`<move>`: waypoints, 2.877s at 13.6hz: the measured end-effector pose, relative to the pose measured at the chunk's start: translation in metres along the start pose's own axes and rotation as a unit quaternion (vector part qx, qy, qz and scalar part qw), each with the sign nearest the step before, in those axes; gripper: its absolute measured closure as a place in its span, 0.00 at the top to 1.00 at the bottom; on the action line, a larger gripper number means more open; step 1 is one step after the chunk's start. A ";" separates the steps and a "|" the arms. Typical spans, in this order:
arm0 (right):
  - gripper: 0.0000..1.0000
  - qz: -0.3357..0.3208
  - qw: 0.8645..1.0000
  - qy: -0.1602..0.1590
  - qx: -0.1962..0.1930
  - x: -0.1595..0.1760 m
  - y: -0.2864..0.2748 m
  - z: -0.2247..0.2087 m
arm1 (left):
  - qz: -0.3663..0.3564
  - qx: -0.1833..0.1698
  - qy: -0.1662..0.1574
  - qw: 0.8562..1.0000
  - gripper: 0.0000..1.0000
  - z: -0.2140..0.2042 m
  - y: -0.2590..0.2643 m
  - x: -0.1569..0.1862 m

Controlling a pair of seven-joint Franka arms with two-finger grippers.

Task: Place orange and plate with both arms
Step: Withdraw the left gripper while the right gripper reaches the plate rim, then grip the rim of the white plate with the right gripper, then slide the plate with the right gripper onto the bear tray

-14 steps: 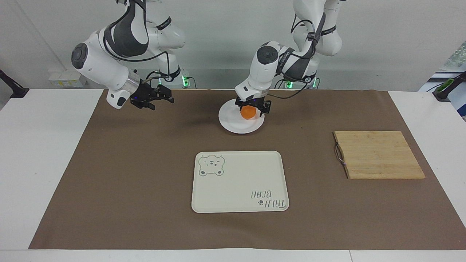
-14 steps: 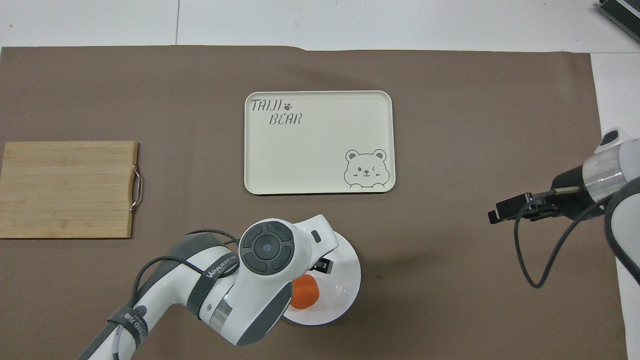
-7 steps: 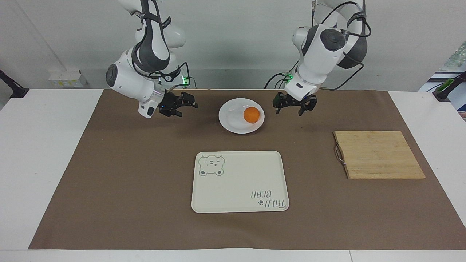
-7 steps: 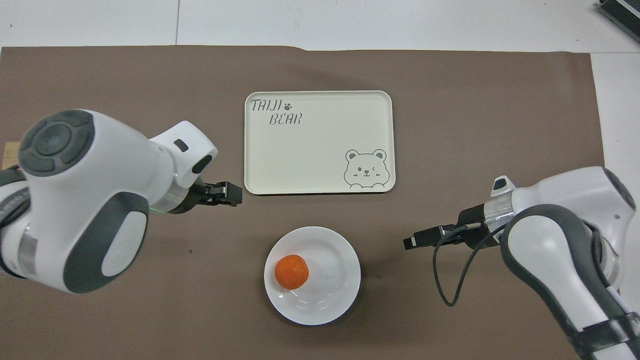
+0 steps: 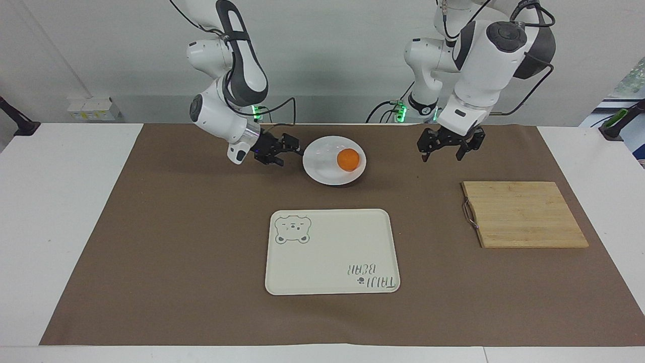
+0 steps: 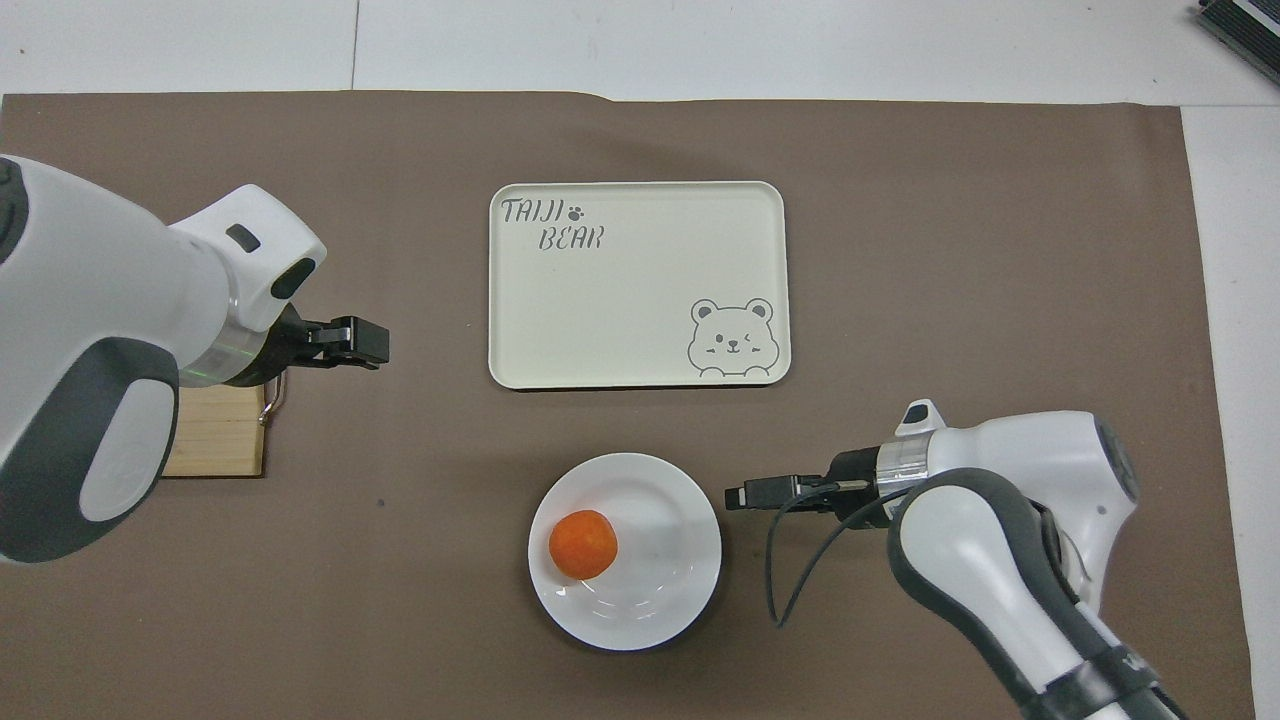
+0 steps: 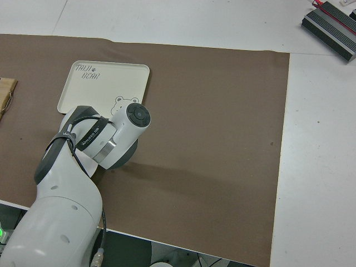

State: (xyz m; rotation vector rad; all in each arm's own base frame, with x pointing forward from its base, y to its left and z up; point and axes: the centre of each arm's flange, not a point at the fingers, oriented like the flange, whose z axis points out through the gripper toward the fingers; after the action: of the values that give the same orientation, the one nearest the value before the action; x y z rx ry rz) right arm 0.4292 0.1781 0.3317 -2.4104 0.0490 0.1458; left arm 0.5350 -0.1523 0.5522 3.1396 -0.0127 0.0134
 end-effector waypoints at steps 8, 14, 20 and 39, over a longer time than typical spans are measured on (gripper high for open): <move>1.00 0.031 0.999 -0.011 -0.012 -0.023 0.009 0.050 | 0.013 0.005 0.027 1.000 1.00 -0.029 -0.081 0.021; 0.85 0.056 0.998 -0.024 0.000 -0.033 0.014 0.068 | -0.008 0.006 0.019 1.000 1.00 -0.035 -0.105 0.021; 0.55 0.055 0.998 -0.021 -0.020 -0.045 0.009 0.101 | 0.008 0.007 0.017 1.000 1.00 -0.040 -0.129 0.021; 0.08 0.052 0.995 0.047 0.077 0.015 -0.020 0.021 | 0.061 0.007 0.009 0.998 1.00 -0.075 -0.090 0.011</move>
State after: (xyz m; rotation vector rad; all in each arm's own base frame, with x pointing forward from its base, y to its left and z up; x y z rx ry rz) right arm 0.4440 0.2073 0.3271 -2.2592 0.2218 0.0733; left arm 0.5460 -0.0627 0.6270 3.1464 -0.2035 0.0408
